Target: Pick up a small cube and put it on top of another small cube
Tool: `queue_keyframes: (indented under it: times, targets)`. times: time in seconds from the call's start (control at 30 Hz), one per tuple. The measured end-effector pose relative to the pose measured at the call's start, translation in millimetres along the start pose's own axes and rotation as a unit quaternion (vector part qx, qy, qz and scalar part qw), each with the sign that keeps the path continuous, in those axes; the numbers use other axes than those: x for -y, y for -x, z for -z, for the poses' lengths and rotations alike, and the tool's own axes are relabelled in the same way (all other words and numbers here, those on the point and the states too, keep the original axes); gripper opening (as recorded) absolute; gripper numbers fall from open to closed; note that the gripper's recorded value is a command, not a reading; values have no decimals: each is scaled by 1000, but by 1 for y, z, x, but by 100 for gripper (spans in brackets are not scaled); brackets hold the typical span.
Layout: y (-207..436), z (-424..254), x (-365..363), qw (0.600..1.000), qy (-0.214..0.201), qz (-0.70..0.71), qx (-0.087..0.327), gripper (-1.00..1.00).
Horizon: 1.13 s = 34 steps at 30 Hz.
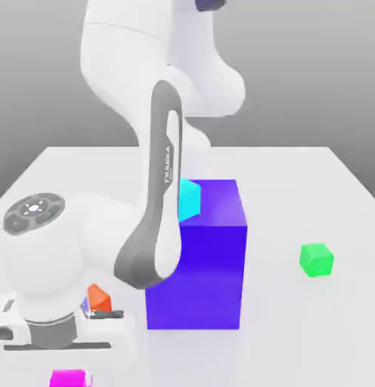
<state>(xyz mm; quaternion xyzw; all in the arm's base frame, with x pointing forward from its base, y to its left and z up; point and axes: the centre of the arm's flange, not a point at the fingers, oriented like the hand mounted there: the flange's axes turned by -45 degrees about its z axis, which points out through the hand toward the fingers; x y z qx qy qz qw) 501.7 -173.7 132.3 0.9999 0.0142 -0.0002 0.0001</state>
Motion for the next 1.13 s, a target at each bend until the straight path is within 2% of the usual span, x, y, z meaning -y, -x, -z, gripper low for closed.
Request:
queue_keyframes:
  times: [0.13, 0.3, 0.47, 0.53, 0.6, 0.7, 0.87, 0.93, 1.0, 1.03, 1.13]
  targets:
    - [0, 50, 1, 1000, -1, 2, 0, -100]
    - [5, 69, 122, 982, -24, 185, 1, -100]
    - [44, 83, 244, 920, -37, 390, 2, -100]
    - [68, 88, 288, 882, -39, 470, 2, -100]
    - [103, 93, 343, 824, -38, 565, 2, -100]
    - [170, 101, 413, 712, -31, 701, 3, -100]
    - [258, 94, 453, 538, -6, 843, 2, -100]
    - [275, 76, 459, 499, 0, 866, 1, -100]
    - [281, 58, 461, 488, 1, 873, 1, -100]
    - [281, 50, 460, 488, 1, 873, 1, 100]
    - [281, 50, 460, 488, 1, 873, 1, 100]
